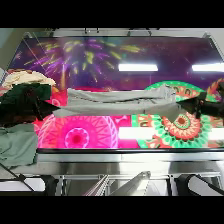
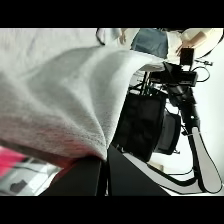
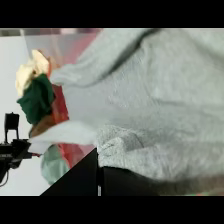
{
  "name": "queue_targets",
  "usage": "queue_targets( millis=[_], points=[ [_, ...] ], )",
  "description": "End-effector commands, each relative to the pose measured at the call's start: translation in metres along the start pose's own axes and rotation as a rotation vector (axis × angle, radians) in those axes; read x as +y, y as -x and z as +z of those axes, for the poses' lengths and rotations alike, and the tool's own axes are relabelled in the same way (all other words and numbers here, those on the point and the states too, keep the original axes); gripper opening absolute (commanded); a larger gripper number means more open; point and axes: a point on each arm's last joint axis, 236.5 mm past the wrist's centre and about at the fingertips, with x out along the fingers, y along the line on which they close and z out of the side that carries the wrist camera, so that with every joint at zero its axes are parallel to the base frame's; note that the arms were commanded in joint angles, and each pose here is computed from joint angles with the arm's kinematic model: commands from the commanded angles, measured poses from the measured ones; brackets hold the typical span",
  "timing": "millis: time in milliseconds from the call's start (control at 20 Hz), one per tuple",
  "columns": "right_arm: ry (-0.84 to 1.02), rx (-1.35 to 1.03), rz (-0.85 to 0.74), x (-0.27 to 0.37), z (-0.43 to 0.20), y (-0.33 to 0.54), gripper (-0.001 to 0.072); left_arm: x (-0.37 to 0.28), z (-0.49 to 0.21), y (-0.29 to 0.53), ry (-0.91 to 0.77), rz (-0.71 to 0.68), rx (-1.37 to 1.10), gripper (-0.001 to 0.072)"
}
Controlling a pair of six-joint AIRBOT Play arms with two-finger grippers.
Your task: Fold the shirts.
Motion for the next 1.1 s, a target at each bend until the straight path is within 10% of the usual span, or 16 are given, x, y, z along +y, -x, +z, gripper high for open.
queue_targets(
  millis=[0,550,650,750,900,1050],
  points=[
    [-0.009,-0.083,0.089,0.003,0.055,-0.035,0.001,-0.008,0.041,-0.004,0.009,0.002,-0.014,0.0024],
    [0.062,0.024,0.027,-0.069,0.101,-0.116,0.0016,0.048,0.117,-0.066,0.041,0.134,0.127,0.0013],
    [0.118,0.075,-0.046,-0.086,0.093,-0.109,0.0227,0.037,0.116,-0.061,0.011,0.112,0.159,0.0309],
    [0.168,0.136,-0.088,-0.087,0.09,-0.087,0.0286,0.018,0.118,-0.048,-0.027,0.109,0.175,0.0332],
    [0.185,0.165,-0.253,-0.103,0.097,-0.042,0.0661,-0.012,0.117,-0.023,-0.02,0.121,0.202,0.0333],
    [0.157,0.159,-0.43,-0.135,0.101,0.003,0.0662,-0.022,0.127,0.003,-0.055,0.219,0.152,0.0332]
  ],
)
